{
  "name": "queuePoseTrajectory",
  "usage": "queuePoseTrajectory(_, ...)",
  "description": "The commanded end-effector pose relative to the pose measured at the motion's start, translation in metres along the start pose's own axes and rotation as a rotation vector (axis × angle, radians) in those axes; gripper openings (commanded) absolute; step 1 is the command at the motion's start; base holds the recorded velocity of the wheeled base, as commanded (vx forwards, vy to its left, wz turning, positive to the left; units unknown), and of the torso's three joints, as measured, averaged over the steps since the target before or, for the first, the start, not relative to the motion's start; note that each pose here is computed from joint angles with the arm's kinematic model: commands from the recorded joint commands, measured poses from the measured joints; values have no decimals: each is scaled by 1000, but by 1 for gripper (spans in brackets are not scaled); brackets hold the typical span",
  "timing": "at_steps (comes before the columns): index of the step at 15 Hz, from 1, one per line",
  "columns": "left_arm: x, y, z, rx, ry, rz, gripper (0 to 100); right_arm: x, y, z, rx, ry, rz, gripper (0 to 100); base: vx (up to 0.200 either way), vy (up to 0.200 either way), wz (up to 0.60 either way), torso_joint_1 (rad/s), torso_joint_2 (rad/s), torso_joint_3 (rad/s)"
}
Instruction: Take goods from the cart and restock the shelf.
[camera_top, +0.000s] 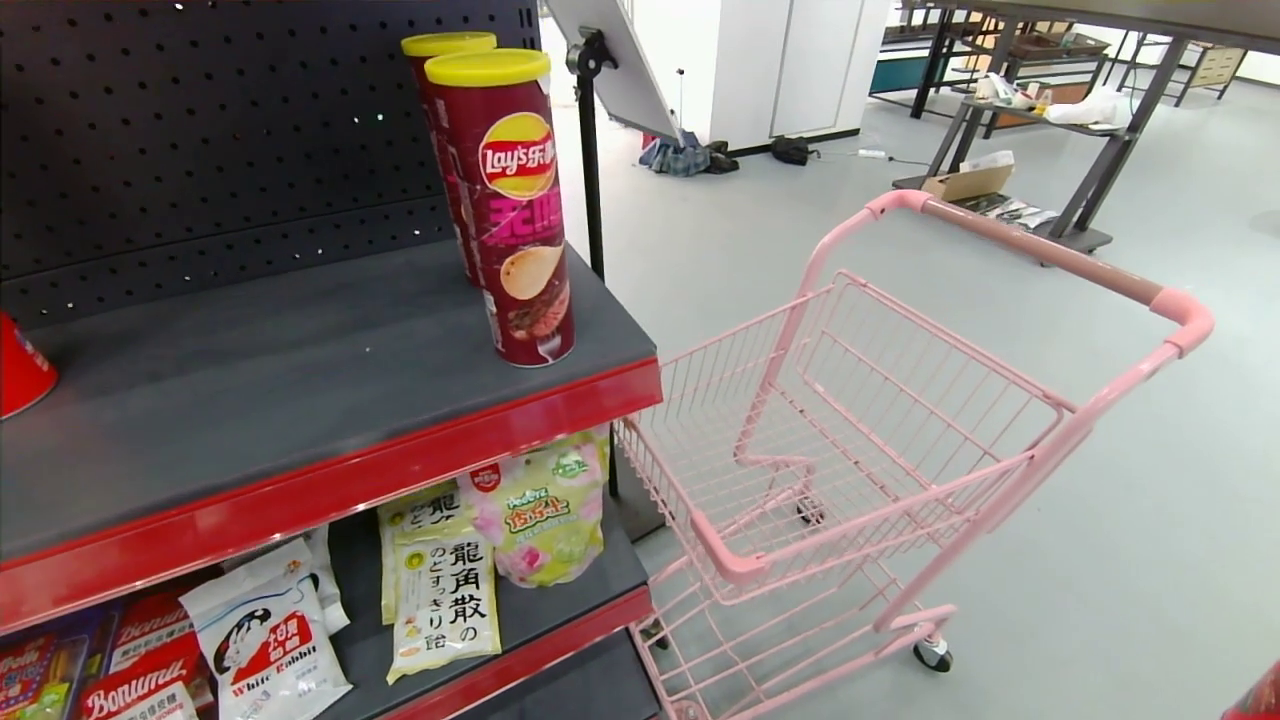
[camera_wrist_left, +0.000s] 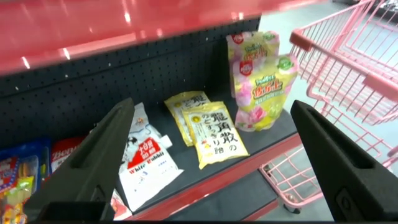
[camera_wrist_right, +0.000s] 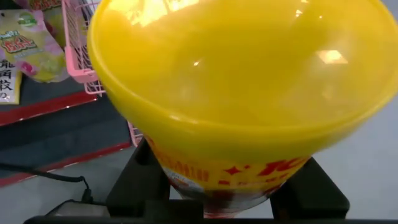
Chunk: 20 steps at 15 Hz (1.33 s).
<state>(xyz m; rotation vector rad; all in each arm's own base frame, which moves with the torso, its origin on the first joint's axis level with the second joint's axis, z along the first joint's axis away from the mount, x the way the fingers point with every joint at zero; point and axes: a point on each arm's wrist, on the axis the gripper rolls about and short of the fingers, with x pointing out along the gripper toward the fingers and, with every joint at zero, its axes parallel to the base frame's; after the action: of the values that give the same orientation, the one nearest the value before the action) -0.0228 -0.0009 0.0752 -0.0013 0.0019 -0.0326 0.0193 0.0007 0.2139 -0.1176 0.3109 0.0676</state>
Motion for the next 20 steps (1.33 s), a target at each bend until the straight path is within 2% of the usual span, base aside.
queuePoseTrajectory(1,0,0,0,0,1,0,100,0,0,3,-2,-5,1,0,0,0,0,159,-530,-359)
queuePoseTrajectory(10,0,0,0,0,1,0,100,8,1,15,-26,15,40,0,0,0,0,203,-549,-350)
queuePoseTrajectory(19,0,0,0,0,1,0,100,11,1,16,-57,24,35,0,0,0,0,148,-351,-211)
queuePoseTrajectory(20,0,0,0,0,1,0,100,11,1,16,-57,24,37,0,0,0,600,22,-41,-27)
